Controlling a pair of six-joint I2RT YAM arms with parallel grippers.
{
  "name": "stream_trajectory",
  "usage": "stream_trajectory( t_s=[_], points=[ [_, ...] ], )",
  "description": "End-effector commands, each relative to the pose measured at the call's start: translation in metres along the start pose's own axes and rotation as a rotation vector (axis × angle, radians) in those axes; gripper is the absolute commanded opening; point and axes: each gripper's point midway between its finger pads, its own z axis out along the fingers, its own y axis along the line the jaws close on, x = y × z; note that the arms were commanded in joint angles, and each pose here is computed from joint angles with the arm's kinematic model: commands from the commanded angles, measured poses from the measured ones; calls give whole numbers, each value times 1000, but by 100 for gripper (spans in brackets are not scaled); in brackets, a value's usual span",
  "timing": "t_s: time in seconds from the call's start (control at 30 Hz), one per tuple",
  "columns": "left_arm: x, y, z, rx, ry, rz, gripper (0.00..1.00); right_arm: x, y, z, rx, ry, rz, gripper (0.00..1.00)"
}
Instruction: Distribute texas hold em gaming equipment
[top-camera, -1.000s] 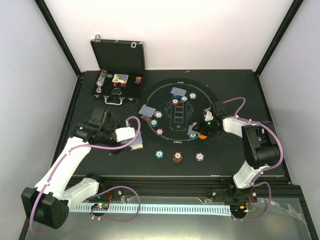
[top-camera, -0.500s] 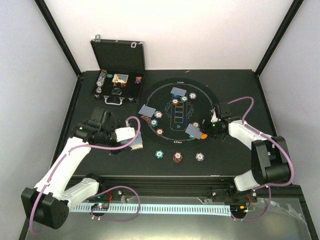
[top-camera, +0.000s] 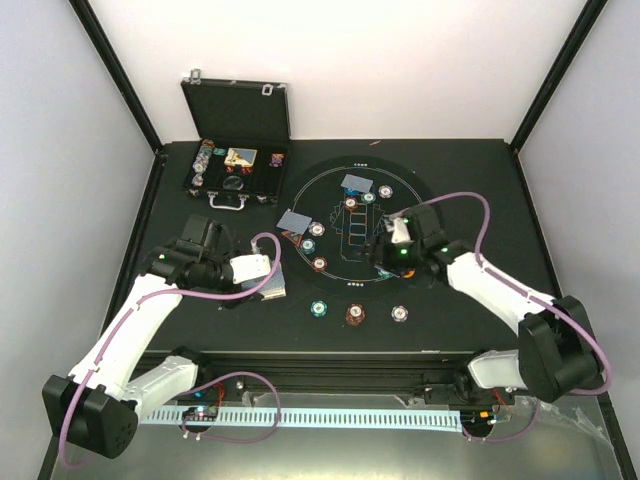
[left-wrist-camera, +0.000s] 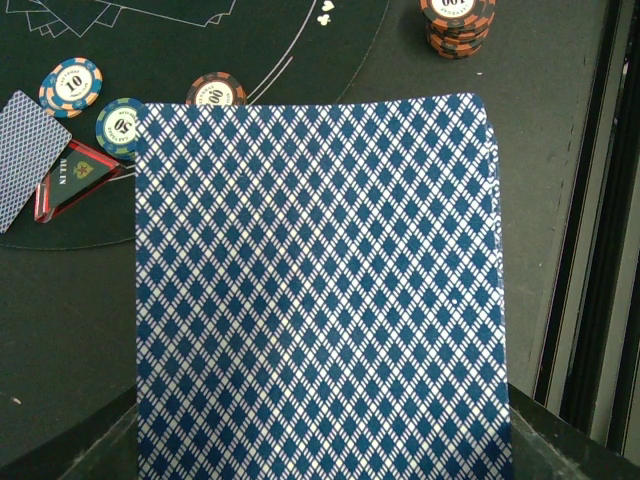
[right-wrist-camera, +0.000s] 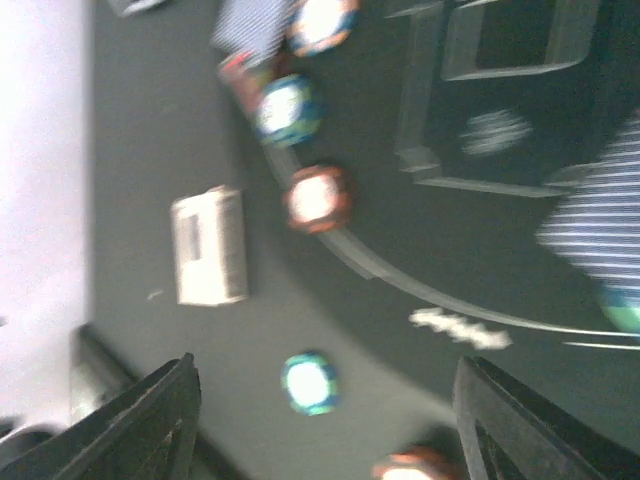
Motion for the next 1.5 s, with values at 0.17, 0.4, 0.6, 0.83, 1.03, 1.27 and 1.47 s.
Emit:
stream_trajectory(
  t_s=[0.17,0.4,0.6,0.83,1.03,1.27,1.47],
  points=[
    [-12,4,-7,-19,-42,19,2,62,180,22,-550,238,-146,80],
    [-12,4,-7,-19,-42,20,2,92,216,42,-639,342,-163,80],
    [-12,4,-7,-19,-43,20,1,108,226,58,-659,402,-163,80],
    [-11,4,-6,-16,-40,19,2,121,241,74,-699,465,-168,80],
    [-13,4,-6,-14,-46,18,1,127,246,99,-695,513,-141,79],
    [-11,4,-8,-22,-37,24,2,122,228,113,-652,512,-103,71],
    [-12,4,-8,-20,-44,26,2,109,190,112,-609,473,-52,65]
  ],
)
